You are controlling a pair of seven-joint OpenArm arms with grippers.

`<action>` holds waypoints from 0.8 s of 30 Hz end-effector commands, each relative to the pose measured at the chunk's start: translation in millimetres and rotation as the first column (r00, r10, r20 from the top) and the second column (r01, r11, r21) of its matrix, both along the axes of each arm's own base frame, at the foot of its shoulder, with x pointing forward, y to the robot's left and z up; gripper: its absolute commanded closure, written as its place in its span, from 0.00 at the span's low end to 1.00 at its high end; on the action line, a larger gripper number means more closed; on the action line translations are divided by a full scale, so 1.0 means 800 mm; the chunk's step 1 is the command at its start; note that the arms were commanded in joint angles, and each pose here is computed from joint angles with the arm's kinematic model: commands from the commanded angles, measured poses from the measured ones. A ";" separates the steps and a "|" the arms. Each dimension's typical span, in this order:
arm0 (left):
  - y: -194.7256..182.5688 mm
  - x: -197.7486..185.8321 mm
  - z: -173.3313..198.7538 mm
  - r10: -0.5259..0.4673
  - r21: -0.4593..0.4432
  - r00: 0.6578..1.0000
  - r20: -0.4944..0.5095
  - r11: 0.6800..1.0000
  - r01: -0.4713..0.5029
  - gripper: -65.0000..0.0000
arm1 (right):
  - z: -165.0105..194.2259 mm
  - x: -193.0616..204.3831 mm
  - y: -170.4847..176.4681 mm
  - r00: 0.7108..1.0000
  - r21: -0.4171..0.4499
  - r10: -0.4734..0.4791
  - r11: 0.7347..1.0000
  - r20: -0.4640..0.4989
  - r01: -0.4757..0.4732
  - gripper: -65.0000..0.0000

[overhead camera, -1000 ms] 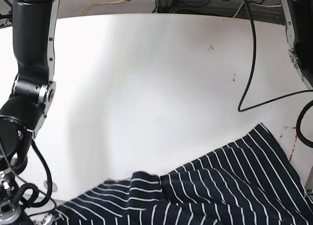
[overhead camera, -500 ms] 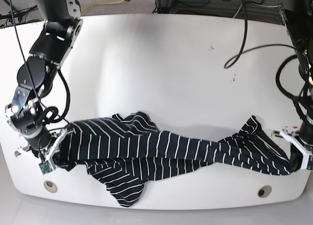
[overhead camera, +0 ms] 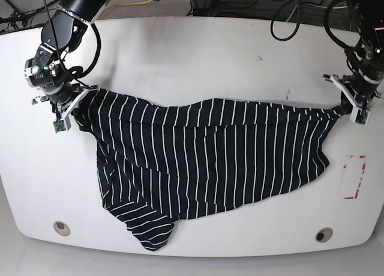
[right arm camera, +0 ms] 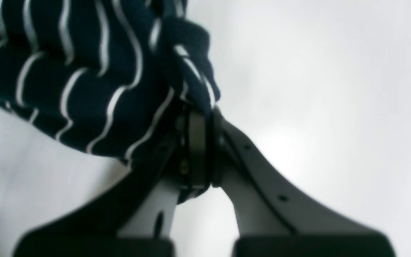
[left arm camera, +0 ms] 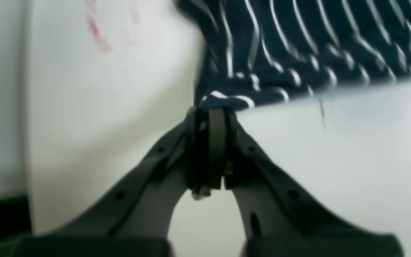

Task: Fold the T-shirt properly
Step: 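Lay the shirt flat by dragging both grippers back across the table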

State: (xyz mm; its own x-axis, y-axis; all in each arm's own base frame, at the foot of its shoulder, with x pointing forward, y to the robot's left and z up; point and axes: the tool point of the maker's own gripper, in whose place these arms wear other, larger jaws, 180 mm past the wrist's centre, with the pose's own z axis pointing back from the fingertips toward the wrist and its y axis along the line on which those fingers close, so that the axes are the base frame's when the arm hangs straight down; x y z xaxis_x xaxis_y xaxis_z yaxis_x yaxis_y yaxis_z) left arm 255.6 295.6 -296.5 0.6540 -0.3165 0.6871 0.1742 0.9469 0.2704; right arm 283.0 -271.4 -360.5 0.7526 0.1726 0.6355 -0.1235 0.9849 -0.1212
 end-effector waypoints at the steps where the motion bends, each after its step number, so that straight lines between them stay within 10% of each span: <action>1: 0.007 -0.007 0.006 0.008 0.018 1.000 0.011 1.000 -0.008 1.00 | 0.016 0.004 -0.013 0.999 -0.011 -0.027 1.000 0.047 0.028 1.00; 13: 0.051 -0.066 -0.021 0.135 0.036 0.987 -0.084 0.991 -0.132 1.00 | -0.052 -0.059 -0.037 0.972 0.165 -0.207 0.961 -0.107 0.223 1.00; 24: 0.062 -0.075 -0.015 0.125 0.062 0.988 -0.089 0.991 -0.120 1.00 | -0.057 -0.047 -0.014 0.985 0.351 -0.147 0.921 -0.092 0.170 1.00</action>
